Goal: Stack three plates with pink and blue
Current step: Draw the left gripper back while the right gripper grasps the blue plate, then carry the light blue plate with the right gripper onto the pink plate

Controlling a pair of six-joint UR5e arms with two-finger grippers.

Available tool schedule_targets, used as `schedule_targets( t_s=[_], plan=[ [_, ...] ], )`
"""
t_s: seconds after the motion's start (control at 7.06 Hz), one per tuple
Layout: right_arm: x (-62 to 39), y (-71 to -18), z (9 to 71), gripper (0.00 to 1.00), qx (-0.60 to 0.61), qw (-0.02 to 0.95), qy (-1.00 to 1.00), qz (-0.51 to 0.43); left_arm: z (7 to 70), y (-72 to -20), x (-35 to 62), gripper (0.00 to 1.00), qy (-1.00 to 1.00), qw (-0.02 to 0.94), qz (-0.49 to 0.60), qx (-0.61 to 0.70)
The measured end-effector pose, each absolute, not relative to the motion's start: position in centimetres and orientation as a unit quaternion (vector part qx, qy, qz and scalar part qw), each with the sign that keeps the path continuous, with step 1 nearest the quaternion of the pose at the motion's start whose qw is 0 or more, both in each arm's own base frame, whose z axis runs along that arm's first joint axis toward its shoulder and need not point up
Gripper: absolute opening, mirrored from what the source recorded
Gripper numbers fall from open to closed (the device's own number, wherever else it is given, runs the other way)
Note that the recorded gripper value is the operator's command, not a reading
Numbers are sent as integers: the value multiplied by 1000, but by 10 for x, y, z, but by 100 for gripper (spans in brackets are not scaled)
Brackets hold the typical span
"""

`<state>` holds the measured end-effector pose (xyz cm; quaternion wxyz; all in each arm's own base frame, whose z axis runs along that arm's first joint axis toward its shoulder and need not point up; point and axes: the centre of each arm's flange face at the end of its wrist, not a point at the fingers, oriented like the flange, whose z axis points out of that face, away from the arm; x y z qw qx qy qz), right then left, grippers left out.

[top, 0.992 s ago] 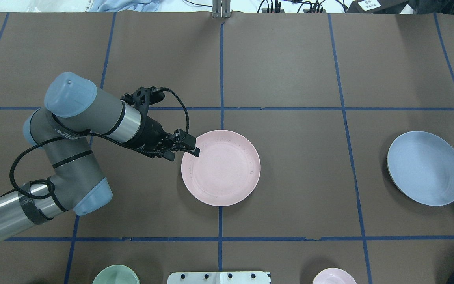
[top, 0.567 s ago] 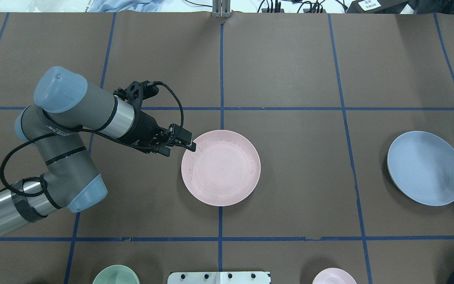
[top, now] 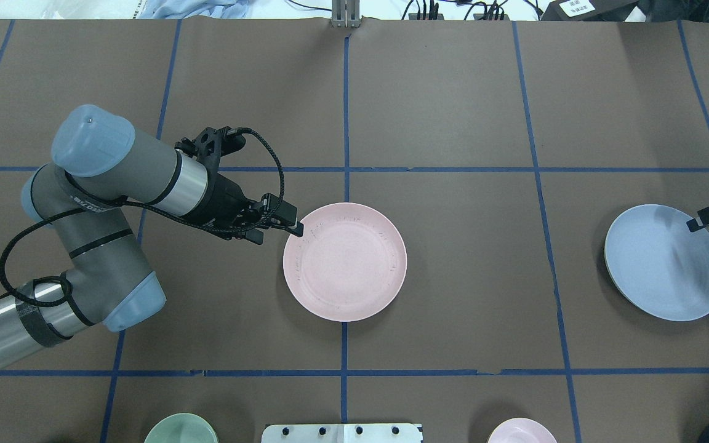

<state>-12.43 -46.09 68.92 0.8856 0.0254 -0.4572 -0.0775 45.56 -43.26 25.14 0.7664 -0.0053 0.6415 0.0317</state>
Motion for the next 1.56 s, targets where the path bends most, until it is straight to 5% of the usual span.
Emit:
schedule_targets(
  t_s=[0.14,0.99,1.56],
  plan=[
    [-130,-455,699,1,32,883,-462,-81,253,-433,456,91,641,767,31,-6],
    [-133,-453,678,0,38,875,-477,-65,255,-433,454,87,640,768,30,-5],
    [-180,-472,538,0,28,847,-530,26,294,-442,390,88,629,775,42,38]
  ],
)
